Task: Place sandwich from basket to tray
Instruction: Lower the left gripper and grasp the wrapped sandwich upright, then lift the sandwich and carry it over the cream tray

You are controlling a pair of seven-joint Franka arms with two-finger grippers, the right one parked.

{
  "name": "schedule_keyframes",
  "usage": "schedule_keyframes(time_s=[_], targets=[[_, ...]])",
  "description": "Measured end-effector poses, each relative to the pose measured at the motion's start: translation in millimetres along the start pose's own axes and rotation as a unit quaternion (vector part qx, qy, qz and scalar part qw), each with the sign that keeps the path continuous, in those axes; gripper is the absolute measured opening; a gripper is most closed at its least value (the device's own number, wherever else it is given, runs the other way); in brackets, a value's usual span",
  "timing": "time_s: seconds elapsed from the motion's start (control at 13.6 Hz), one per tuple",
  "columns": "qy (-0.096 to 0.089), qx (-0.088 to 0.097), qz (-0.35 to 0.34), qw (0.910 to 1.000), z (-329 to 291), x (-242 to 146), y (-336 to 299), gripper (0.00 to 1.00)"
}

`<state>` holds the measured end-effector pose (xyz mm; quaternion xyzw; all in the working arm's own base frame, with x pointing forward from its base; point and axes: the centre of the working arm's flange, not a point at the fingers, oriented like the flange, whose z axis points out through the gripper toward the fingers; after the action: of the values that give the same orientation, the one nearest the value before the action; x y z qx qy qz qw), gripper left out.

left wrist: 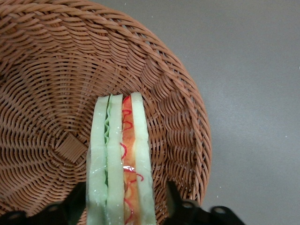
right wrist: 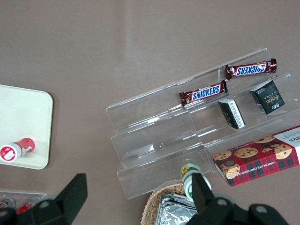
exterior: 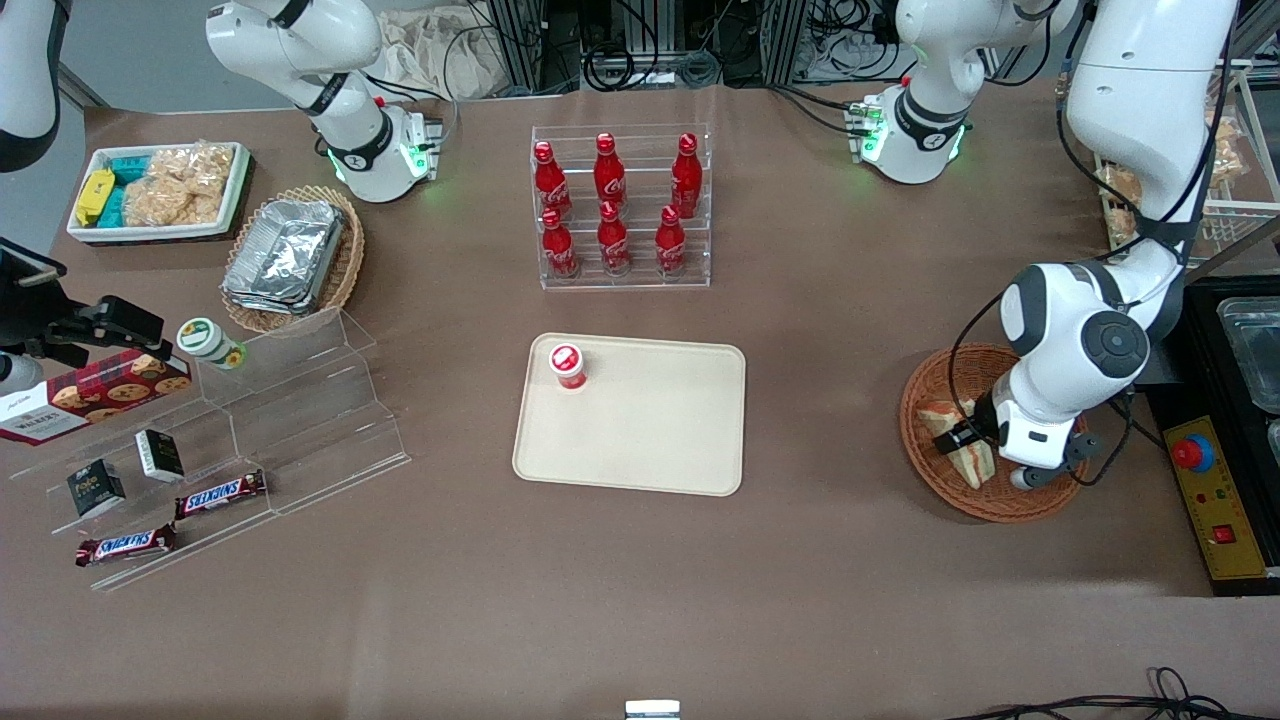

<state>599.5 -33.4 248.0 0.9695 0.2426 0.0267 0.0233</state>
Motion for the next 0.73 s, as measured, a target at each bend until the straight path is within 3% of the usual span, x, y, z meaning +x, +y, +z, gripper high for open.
schedule_keyframes(time_s=[0.22, 0.44, 0.73], targets=[[0.004, 0.003, 0.010, 0.9999, -4.0, 0.8, 0.9, 0.41], [-0.001, 0.033, 0.060, 0.9976, -38.9, 7.0, 5.8, 0.19], [-0.020, 0.054, 0.114, 0.9918, -146.5, 14.1, 29.6, 0.15]])
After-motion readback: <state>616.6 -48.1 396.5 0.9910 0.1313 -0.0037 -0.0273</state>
